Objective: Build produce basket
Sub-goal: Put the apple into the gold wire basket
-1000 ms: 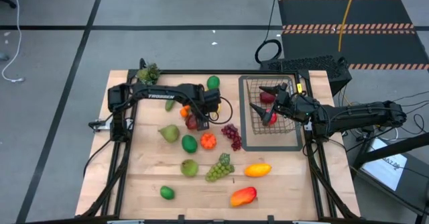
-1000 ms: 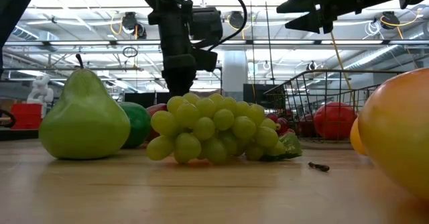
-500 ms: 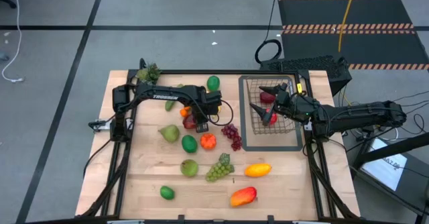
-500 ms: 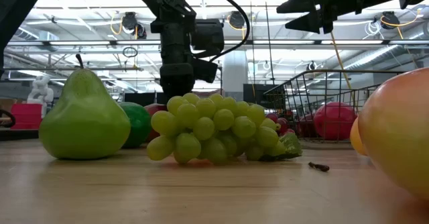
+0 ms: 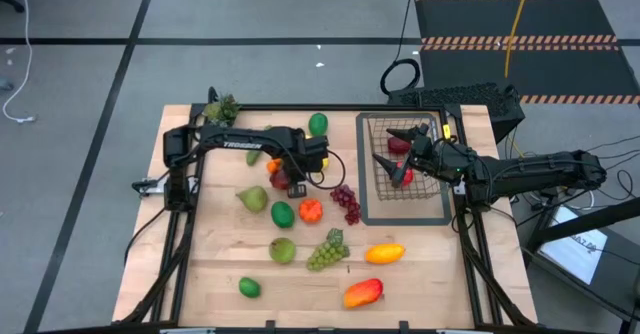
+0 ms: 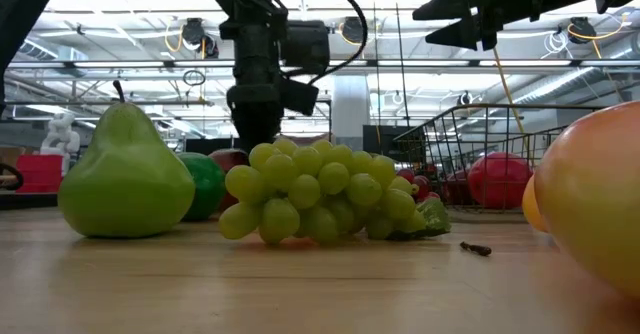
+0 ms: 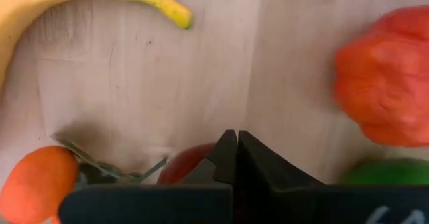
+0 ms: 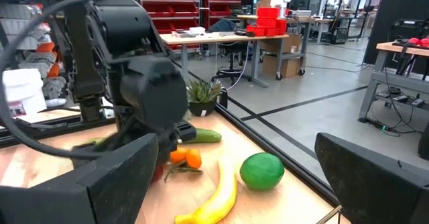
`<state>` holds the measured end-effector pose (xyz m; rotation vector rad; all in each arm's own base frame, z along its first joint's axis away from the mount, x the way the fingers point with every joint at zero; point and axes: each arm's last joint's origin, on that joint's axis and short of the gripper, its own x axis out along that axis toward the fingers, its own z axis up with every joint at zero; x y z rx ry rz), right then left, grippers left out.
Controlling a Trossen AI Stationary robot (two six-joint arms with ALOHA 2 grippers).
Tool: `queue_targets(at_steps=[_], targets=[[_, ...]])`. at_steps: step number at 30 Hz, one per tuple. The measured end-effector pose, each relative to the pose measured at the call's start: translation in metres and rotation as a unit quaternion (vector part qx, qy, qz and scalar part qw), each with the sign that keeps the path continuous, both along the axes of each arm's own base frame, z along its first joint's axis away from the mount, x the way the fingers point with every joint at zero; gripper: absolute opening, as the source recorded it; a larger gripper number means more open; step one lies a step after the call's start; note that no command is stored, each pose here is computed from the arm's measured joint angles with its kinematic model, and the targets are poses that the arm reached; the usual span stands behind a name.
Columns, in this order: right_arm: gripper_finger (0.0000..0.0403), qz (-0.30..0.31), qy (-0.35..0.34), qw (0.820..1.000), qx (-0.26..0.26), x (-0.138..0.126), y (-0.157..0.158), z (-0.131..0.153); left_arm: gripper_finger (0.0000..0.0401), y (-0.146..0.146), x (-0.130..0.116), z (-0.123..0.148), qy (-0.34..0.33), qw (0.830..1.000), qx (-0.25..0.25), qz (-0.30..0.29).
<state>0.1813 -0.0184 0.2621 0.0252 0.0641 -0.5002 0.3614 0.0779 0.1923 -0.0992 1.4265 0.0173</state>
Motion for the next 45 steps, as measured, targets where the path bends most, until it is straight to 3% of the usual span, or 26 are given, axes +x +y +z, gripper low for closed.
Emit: queue_targets(at_steps=[10,20,25,30,35,45], targets=[[0.0398,0.000,0.004,1.000,-0.001,0.000,0.000,-0.001,0.0003,-0.023,0.015,0.025,-0.031,0.998,0.009,-0.051],[0.0398,0.001,0.009,1.000,-0.009,0.000,0.000,-0.001,0.0002,-0.041,0.040,0.091,-0.142,0.982,0.040,-0.121],[0.0399,0.020,0.009,1.000,-0.009,0.001,0.006,-0.001,0.0003,-0.036,0.038,0.130,-0.204,0.967,0.060,-0.140],[0.0399,0.044,0.010,0.999,-0.024,0.002,0.015,0.000,0.0003,-0.027,0.017,0.180,-0.307,0.938,0.064,-0.145],[0.0400,0.063,0.013,0.997,-0.051,0.008,0.022,-0.001,0.0002,-0.029,-0.009,0.211,-0.410,0.895,0.052,-0.167],[0.0400,0.109,-0.012,0.990,-0.091,0.037,0.032,-0.003,0.0002,-0.042,-0.035,0.194,-0.517,0.839,0.047,-0.166]])
